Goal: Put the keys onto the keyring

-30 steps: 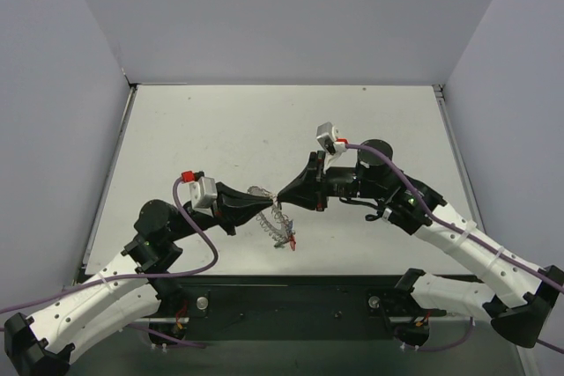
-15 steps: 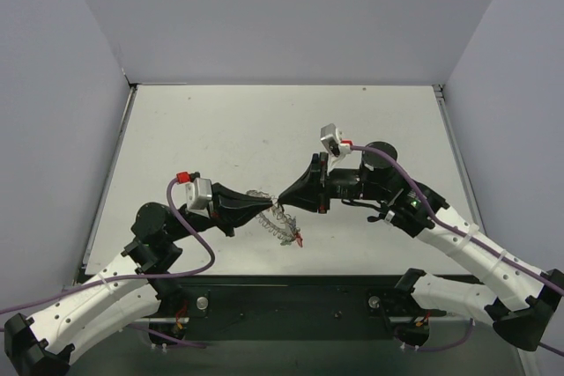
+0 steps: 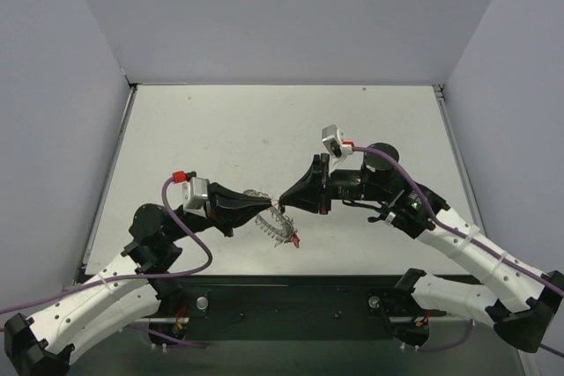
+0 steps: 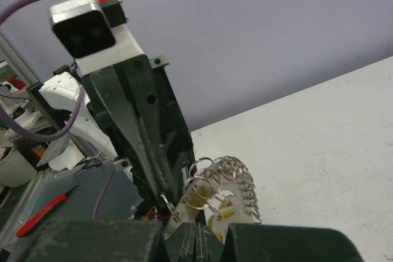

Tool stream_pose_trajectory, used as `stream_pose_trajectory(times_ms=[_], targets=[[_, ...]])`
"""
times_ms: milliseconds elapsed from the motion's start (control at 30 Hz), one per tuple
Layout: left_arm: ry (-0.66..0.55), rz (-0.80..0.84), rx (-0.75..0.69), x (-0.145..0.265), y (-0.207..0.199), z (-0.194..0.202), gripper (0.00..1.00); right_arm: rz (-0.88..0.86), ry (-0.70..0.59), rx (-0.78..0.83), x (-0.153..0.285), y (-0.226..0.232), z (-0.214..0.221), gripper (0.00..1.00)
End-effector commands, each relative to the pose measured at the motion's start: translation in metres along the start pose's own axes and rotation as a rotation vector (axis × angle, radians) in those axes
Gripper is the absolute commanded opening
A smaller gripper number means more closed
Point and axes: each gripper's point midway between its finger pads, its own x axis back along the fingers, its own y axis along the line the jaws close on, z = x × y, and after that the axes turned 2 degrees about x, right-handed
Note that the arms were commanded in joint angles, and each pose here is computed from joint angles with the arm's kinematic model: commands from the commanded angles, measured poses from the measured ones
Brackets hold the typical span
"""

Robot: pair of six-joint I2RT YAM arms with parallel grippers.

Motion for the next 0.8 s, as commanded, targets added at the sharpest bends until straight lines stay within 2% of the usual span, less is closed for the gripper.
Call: stream_pose_trajectory(times_ms=[0, 500, 767], targets=[[-0.239, 0.132, -0.126, 0.002, -0.037, -0.073, 0.0, 0.062, -0.004, 0.009, 0.007, -0.015, 0.004, 0.0], [-0.165, 0.081, -0.095, -0.002, -0.022, -0.05, 0.0, 0.017, -0.05, 0.041, 0.011, -0.001, -0.014, 0.0], [-0.096, 0.016, -0.06, -0.004, -0.006, -0.03, 0.0, 0.08, -0.008, 0.025, 0.01, -0.018, 0.004, 0.0]])
